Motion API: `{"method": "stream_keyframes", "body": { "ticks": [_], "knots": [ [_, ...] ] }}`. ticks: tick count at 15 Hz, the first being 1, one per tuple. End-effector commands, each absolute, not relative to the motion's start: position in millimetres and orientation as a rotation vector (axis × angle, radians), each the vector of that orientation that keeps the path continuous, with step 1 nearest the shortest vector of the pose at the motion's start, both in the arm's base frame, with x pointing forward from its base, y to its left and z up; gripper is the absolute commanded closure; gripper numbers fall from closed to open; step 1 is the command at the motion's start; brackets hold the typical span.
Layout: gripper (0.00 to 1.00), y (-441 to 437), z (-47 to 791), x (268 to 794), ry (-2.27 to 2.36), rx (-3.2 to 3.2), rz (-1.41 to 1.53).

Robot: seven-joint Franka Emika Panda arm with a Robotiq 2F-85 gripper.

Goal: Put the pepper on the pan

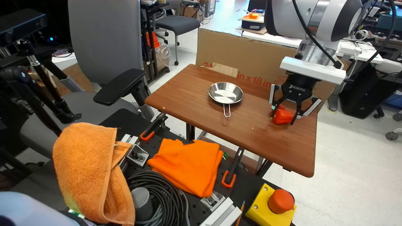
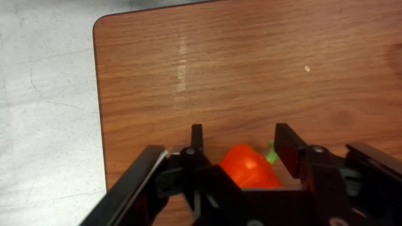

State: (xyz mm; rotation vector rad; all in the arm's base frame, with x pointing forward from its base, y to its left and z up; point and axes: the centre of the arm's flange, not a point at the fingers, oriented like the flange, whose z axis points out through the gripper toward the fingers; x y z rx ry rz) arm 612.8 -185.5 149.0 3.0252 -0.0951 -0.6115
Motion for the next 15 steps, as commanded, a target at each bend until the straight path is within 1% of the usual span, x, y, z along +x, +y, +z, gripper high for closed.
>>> {"method": "stream_keyframes", "body": {
  "ticks": [1,2,3,11,15],
  "knots": [
    [0.08,-185.8,156.4,616.5,-0.112,3.001,-0.632],
    [0.02,-185.0,156.3,616.1,-0.123,2.977,-0.627],
    [0.0,-184.1,156.5,615.2,-0.135,2.94,-0.611],
    [0.0,-190.5,161.4,622.7,-0.479,2.803,-0.58],
    [0.0,-192.3,161.6,623.0,-0.564,2.782,-0.575]
  ]
}}
